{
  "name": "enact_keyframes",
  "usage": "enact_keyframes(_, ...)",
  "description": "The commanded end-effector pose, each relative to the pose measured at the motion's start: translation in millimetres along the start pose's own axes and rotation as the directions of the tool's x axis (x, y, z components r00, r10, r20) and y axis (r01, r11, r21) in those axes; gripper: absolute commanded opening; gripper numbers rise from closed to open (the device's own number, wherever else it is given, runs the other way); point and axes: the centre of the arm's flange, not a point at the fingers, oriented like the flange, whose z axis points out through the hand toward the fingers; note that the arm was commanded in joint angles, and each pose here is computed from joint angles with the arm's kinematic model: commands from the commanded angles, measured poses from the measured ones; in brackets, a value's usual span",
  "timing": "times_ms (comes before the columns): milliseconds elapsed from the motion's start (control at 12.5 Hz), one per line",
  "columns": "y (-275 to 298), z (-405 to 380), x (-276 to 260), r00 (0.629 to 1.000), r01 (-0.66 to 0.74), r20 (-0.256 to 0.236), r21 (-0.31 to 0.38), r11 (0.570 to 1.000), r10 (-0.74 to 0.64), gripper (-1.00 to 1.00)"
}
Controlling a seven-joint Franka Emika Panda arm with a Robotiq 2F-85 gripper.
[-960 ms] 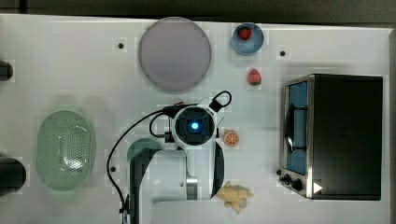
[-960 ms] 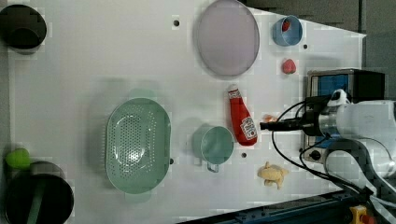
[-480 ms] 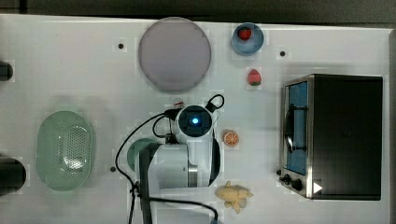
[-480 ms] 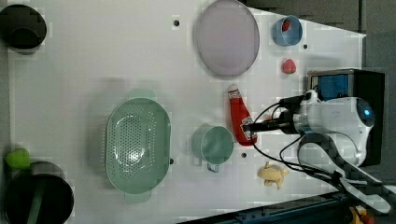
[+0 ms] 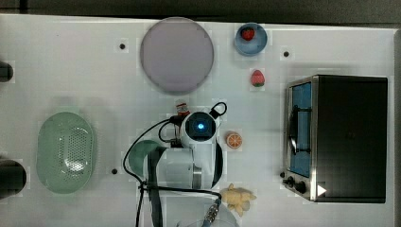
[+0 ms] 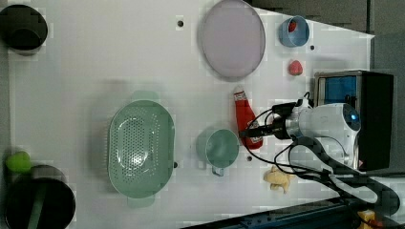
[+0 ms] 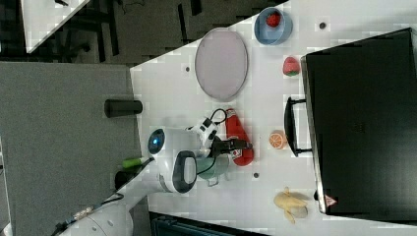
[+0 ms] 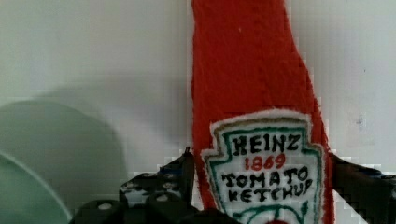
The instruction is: Pick Ketchup from the table and place it in strainer.
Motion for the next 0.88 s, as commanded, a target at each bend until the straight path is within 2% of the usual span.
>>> enact_keyframes(80, 3, -13, 12, 0.998, 0.028, -0.062, -0.008, 1.000, -0.029, 0.43)
enact_keyframes(160, 3, -17, 14, 0.997, 0.028, -0.073, -0.011, 1.000, -0.029, 0.24)
enact_keyframes(480, 4, -70, 15, 0.992, 0.026, -0.126, -0.033, 0.999, -0.030, 0.24)
enact_keyframes(720, -3, -137, 0, 0.993, 0.034, -0.109, -0.052, 0.998, -0.039, 0.24)
enact_keyframes(880, -14, -185, -15, 0.992, 0.042, -0.116, -0.071, 0.997, -0.050, 0.24)
